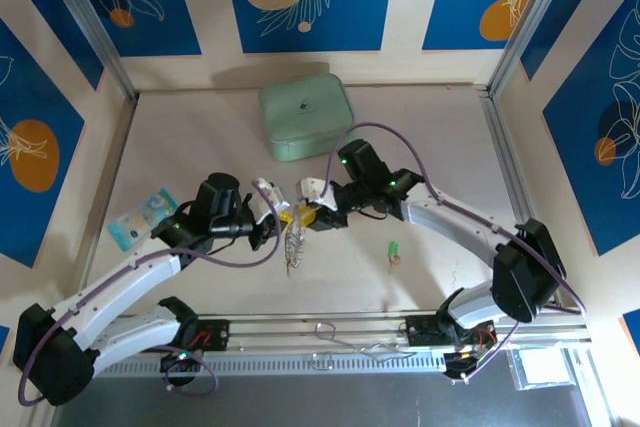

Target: Put the keys on the keyring

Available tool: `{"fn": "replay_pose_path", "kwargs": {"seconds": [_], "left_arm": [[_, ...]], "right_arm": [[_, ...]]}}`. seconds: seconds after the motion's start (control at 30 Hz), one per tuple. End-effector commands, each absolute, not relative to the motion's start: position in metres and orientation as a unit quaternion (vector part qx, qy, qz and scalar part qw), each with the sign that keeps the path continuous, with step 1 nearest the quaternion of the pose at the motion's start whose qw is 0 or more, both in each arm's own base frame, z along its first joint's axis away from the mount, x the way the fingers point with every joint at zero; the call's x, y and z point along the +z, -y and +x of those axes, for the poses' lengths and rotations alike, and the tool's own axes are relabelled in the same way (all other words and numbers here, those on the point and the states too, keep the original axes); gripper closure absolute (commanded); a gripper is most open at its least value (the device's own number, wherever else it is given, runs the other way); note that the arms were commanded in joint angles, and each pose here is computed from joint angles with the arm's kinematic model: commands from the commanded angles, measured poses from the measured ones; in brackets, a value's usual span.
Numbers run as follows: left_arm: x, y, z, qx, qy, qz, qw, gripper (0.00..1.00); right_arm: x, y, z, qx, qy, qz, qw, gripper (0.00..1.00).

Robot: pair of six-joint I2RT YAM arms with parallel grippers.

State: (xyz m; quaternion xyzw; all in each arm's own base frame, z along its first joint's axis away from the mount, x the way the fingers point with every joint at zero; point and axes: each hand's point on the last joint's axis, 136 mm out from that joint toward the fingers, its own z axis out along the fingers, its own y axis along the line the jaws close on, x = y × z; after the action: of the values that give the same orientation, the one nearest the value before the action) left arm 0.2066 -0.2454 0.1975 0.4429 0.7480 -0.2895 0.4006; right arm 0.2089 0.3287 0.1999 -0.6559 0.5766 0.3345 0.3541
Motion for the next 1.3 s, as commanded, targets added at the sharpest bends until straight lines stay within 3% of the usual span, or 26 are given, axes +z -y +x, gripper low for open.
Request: {"fn": "replay_pose_path", "kwargs": {"seconds": [0.0, 0.23, 0.43, 0.53, 0.73, 0.87, 1.07, 1.27], "left_arm": [[0.226, 0.236, 0.231, -0.287, -0.801, 0.322, 0.415, 1.0], [0.233, 0.221, 0.253, -0.281, -0.886, 0.126, 0.347, 1.0], [0.234, 0.216, 0.254, -0.261, -0.93, 0.02, 0.257, 1.0], [0.234, 0.208, 0.255, -0.242, -0.941, -0.041, 0.233, 1.0], [0.232, 0.193, 0.248, -0.227, -0.942, -0.151, 0.195, 1.0], [0.23, 0.191, 0.242, -0.216, -0.944, -0.185, 0.166, 1.0], [0.229, 0.197, 0.241, -0.223, -0.943, -0.202, 0.141, 1.0], [0.23, 0.202, 0.238, -0.24, -0.937, -0.221, 0.124, 1.0]], "right_arm": [[0.225, -0.317, 0.216, 0.342, -0.592, -0.615, 0.392, 0.71], [0.243, -0.313, 0.182, 0.356, -0.574, -0.62, 0.4, 0.71], [0.254, -0.359, 0.142, 0.395, -0.551, -0.617, 0.4, 0.71], [0.24, -0.378, 0.151, 0.397, -0.583, -0.57, 0.423, 0.69], [0.198, -0.38, 0.208, 0.327, -0.7, -0.44, 0.457, 0.69], [0.185, -0.381, 0.224, 0.28, -0.716, -0.427, 0.476, 0.64], [0.19, -0.4, 0.221, 0.339, -0.691, -0.426, 0.475, 0.57], [0.183, -0.409, 0.223, 0.369, -0.686, -0.414, 0.471, 0.56]]}}
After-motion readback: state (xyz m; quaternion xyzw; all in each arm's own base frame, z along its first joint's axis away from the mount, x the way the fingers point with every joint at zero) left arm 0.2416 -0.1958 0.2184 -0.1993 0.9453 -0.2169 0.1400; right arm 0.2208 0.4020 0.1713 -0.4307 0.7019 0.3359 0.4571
